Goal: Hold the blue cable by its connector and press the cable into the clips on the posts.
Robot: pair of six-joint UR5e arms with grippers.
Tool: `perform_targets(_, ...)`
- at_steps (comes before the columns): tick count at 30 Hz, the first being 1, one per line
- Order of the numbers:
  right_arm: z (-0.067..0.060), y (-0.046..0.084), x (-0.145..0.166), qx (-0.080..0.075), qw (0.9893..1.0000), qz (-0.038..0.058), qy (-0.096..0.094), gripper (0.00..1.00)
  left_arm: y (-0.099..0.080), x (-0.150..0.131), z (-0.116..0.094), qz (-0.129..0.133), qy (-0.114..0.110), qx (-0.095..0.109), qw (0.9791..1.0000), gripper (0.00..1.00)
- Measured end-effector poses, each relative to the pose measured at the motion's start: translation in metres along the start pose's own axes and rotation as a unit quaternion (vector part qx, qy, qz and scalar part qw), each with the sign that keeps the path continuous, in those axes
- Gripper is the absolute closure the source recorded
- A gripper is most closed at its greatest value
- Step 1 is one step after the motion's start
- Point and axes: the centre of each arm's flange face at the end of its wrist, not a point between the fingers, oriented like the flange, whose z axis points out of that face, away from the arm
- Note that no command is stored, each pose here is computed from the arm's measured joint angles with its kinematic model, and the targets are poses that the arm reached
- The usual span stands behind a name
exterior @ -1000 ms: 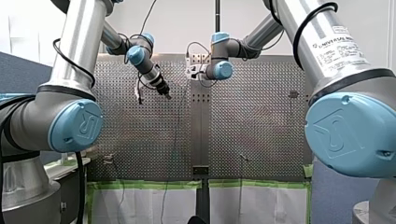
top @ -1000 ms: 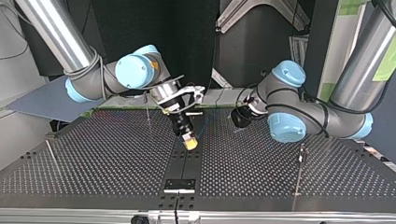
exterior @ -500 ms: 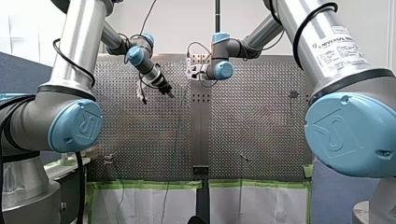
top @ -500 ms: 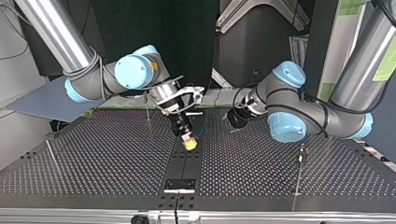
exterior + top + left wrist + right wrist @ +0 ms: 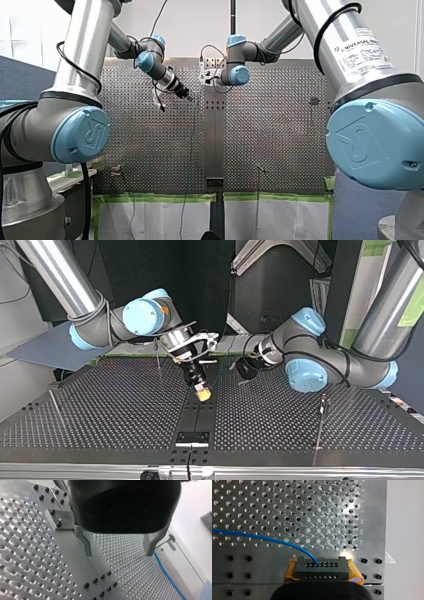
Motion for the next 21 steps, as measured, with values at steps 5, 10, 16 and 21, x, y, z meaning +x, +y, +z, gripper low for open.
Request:
perform_targets(5,0.000,0.003,0.000,-0.001,1.0000,0.0003,0.001,1.00,-0.005,0.005,-0.001,-0.019,0.007,0.004,0.9998,0.00)
perform_targets(10,0.001,0.006,0.000,-0.001,1.0000,0.0017,0.005,1.00,-0.010,0.010,-0.001,-0.031,0.011,0.006,0.9994,0.00)
perform_targets(16,0.001,0.006,0.001,0.003,1.0000,0.0029,0.006,1.00,-0.012,0.012,0.001,-0.034,0.009,0.008,0.9993,0.00)
perform_targets(21,0.001,0.004,0.002,0.009,0.9999,0.0077,0.008,1.00,-0.013,0.012,0.002,-0.037,0.005,0.007,0.9993,0.00)
